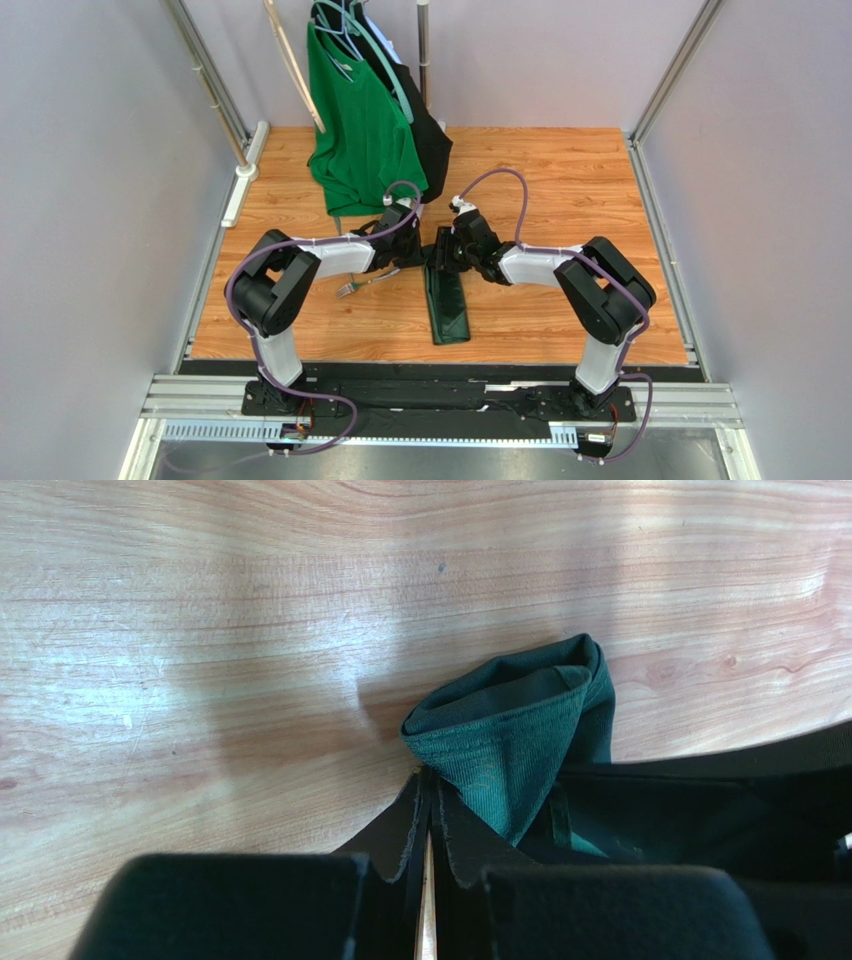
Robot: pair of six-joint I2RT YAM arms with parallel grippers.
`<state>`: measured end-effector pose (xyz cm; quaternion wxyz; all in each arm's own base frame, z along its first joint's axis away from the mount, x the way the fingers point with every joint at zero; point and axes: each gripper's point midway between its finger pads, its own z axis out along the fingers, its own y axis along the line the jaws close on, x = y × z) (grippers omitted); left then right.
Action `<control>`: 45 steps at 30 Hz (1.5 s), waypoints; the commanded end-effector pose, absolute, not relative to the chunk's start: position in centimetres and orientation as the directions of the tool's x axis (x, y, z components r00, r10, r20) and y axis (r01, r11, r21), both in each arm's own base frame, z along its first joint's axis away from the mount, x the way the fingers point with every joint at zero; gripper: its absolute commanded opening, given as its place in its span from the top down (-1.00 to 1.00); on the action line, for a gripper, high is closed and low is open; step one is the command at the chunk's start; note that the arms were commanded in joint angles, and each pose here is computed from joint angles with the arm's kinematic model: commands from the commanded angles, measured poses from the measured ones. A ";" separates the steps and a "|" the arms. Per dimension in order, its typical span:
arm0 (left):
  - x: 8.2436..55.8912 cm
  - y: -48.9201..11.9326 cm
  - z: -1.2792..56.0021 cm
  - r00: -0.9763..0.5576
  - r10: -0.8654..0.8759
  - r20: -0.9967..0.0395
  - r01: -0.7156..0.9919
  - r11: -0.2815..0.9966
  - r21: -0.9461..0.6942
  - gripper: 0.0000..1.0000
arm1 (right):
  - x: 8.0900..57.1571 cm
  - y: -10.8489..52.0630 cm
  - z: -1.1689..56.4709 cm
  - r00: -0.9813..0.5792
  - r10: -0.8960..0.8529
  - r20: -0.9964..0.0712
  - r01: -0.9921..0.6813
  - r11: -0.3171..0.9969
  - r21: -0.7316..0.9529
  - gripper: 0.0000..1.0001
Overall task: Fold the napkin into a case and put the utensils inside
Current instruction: Stuff the top corner of the square-folded napkin into the folded napkin.
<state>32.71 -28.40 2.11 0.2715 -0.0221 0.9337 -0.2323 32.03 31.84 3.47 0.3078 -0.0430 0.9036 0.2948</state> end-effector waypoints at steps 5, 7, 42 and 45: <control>30.9 -28.4 1.2 -0.881 -0.120 -0.458 0.103 0.896 -0.432 0.88 | 28.9 33.2 6.9 -0.809 0.011 -0.587 -0.398 0.725 0.563 0.01; 30.9 -28.3 1.3 -0.880 -0.119 -0.460 0.103 0.897 -0.429 0.88 | 28.6 33.2 7.7 -0.803 0.012 -0.596 -0.414 0.708 0.572 -0.04; 29.9 -28.3 7.0 -0.823 -0.071 -0.564 0.246 0.850 -0.466 -0.25 | 30.4 29.1 8.0 -0.859 0.189 -0.477 -0.283 0.601 0.747 -0.01; 29.1 -27.9 8.0 -0.807 -0.038 -0.589 0.296 0.837 -0.460 -0.43 | 30.9 28.0 7.9 -0.861 0.228 -0.456 -0.227 0.629 0.744 0.06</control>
